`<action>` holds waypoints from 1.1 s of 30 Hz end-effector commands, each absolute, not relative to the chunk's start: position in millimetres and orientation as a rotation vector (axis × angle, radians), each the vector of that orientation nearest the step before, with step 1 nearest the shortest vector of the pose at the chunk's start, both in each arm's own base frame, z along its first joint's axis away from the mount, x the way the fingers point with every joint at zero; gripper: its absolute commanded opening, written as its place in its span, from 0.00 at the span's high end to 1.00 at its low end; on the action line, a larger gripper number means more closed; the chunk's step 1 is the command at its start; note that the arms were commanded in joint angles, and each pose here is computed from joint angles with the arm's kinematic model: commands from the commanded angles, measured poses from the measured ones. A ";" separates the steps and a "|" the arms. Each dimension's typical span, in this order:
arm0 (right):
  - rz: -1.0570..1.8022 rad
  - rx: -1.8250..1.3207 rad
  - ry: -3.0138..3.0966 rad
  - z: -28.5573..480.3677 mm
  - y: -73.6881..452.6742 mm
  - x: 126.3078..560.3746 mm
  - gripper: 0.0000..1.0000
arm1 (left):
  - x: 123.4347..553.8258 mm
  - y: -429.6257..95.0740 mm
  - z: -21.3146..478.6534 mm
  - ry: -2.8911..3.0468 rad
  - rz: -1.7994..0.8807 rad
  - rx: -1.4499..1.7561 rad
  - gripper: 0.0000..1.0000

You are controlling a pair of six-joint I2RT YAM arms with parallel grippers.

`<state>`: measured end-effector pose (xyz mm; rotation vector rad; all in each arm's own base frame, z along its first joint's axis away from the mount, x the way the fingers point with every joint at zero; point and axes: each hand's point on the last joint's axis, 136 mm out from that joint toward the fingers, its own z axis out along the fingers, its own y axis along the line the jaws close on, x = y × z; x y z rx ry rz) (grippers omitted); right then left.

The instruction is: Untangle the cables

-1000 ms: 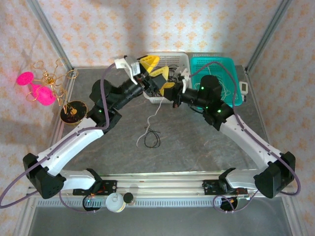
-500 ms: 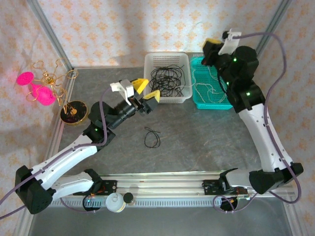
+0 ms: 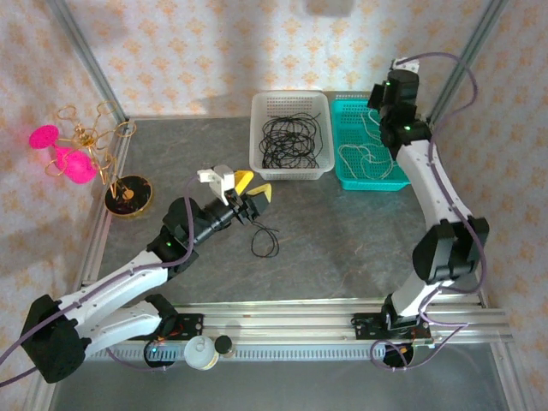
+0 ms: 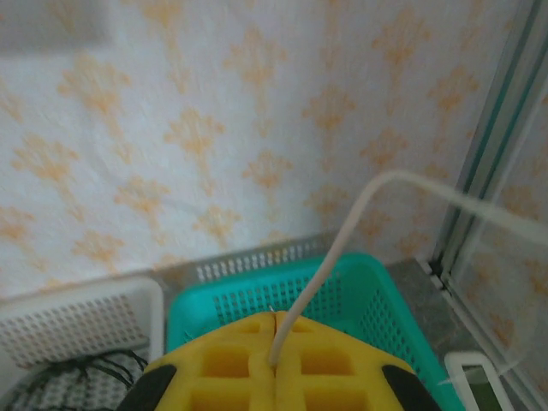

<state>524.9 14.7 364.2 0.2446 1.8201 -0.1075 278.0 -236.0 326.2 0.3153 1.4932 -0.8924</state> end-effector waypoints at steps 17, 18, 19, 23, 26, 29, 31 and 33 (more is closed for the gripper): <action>-0.111 0.364 2.260 123.7 -15.4 543.5 0.72 | 298.0 -230.5 275.6 1.689 -0.807 0.203 0.31; -0.107 0.360 2.268 120.6 -14.5 543.5 0.67 | 299.6 -229.2 272.0 1.704 -0.792 0.195 0.31; -0.095 0.356 2.274 119.4 -12.8 543.1 0.64 | 301.0 -228.0 267.7 1.721 -0.779 0.188 0.31; -0.005 0.390 2.222 140.3 -5.9 528.9 0.54 | 308.3 -223.4 248.4 1.794 -0.726 0.144 0.30; 0.084 0.404 2.163 161.1 2.0 512.2 0.52 | 312.5 -224.9 236.1 1.834 -0.718 0.126 0.30; 0.151 0.407 2.123 177.6 9.5 487.9 0.50 | 315.8 -226.9 227.2 1.862 -0.725 0.101 0.31; 0.205 0.407 2.103 184.0 16.3 470.7 0.49 | 316.9 -226.4 220.7 1.882 -0.722 0.084 0.31; 0.259 0.392 2.063 195.0 27.0 450.9 0.48 | 317.5 -221.6 212.5 1.912 -0.697 0.055 0.31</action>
